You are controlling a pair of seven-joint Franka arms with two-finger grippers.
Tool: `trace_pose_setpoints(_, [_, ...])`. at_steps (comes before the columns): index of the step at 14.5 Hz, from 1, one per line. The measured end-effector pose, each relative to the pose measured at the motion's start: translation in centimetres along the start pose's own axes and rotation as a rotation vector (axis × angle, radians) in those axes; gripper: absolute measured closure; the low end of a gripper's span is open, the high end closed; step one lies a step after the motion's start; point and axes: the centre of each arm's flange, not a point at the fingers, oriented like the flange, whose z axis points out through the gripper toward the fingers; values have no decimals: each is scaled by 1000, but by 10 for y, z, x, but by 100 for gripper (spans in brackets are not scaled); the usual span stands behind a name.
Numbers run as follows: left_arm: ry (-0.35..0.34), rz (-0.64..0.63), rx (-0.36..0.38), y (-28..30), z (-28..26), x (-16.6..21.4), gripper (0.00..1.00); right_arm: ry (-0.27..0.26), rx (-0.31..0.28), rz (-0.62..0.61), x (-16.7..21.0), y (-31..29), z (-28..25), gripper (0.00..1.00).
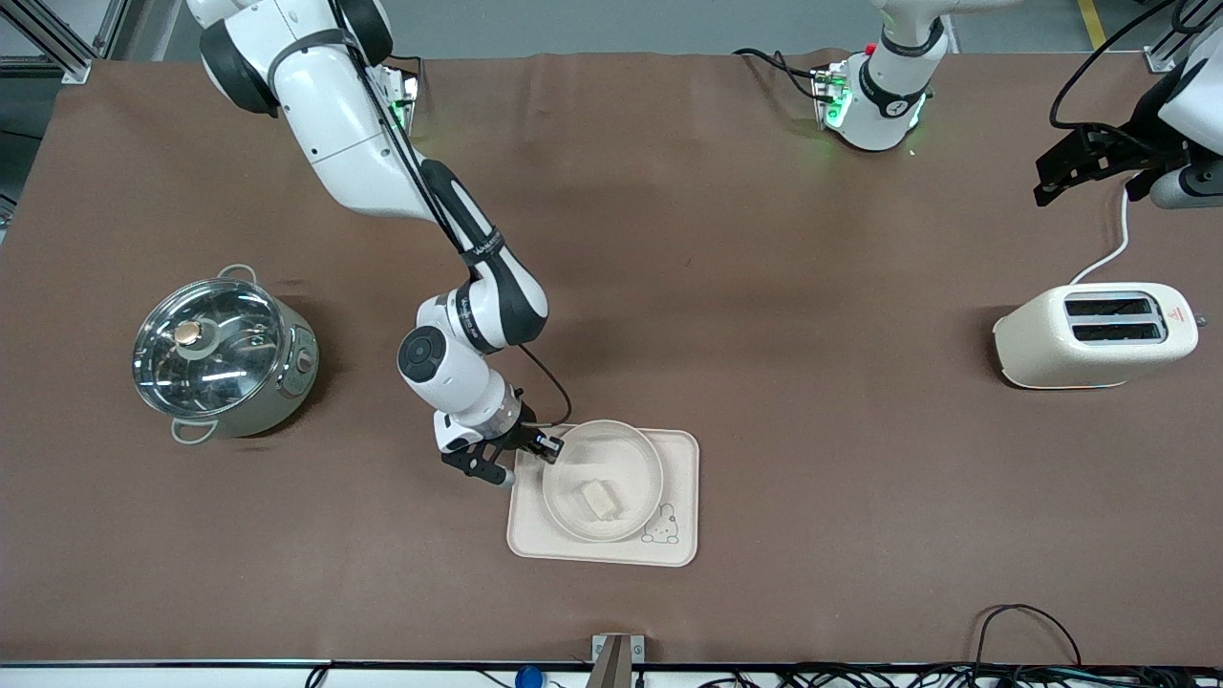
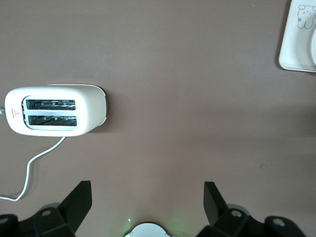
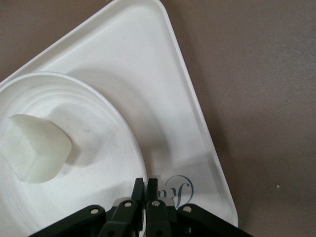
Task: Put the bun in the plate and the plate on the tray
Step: 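Open the right gripper and release the plate on the tray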
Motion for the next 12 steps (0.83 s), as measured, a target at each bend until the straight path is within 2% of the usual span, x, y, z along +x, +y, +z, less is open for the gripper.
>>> trace_pose_setpoints(2, [10,0,-1,0,-1,1,0,0,1,0,0,-1,0,96])
trace_pose_setpoints(3, [15,0,-2,0,-1,2,0,-1,0,2,0,-1,0,91])
trace_pose_setpoints(7, [13,0,-3,0,1,5,0,-9,-10,13,4,6,4,52])
trace_pose_setpoints(9, [15,0,-3,0,2,6,0,-52,-34,28,13,11,0,31])
trace_pose_setpoints(12, [17,0,-4,0,1,6,0,-78,-34,66,22,12,-7,21])
